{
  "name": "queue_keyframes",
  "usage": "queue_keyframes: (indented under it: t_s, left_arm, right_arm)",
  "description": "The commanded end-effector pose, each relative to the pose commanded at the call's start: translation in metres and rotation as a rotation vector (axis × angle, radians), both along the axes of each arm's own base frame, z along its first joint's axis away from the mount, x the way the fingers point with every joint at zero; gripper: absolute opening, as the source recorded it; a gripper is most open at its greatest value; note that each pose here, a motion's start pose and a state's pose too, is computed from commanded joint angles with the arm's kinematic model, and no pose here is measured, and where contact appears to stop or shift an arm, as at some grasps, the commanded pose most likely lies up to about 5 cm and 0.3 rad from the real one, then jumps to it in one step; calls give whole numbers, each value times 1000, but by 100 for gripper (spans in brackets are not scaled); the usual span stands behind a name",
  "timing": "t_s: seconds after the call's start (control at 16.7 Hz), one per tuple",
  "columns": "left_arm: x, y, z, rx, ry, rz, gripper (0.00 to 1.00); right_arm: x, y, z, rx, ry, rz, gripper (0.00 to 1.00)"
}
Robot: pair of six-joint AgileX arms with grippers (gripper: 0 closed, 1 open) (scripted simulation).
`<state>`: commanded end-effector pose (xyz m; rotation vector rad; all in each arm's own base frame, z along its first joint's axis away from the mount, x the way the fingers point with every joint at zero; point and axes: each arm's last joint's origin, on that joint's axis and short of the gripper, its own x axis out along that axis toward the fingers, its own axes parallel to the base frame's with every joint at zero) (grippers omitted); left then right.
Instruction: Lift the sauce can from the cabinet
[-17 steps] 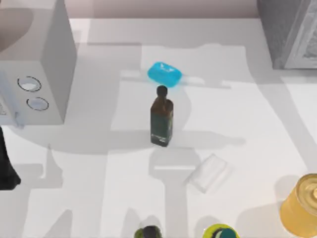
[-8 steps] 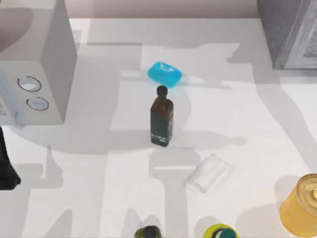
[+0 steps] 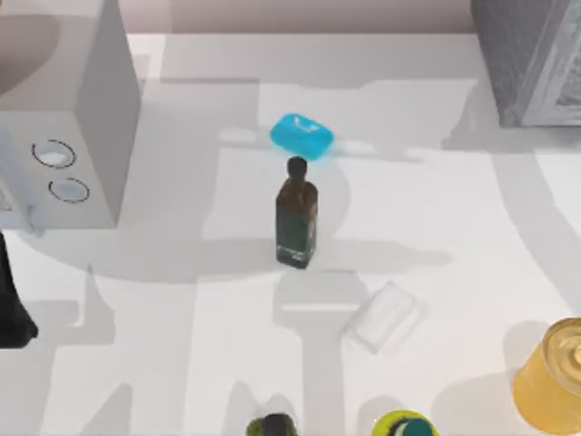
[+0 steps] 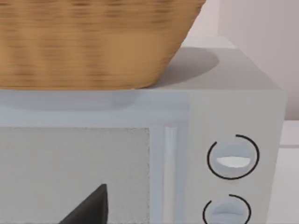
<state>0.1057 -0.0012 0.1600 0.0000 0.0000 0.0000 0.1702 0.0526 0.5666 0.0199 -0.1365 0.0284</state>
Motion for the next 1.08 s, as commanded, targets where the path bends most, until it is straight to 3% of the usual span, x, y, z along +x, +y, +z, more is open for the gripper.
queue_keyframes:
  t_s: [0.18, 0.3, 0.78, 1.08]
  left_arm:
    - [0, 0, 0, 0, 0, 0, 100]
    - [0, 0, 0, 0, 0, 0, 100]
    - [0, 0, 0, 0, 0, 0, 100]
    - [0, 0, 0, 0, 0, 0, 100]
  right_arm:
    - [-39, -18, -29, -11, -60, 13, 0]
    - [-57, -27, -68, -27, -67, 17, 0]
    - [-71, -46, -292, -56, 63, 7, 0]
    - [-66, -52, -384, -31, 124, -18, 0]
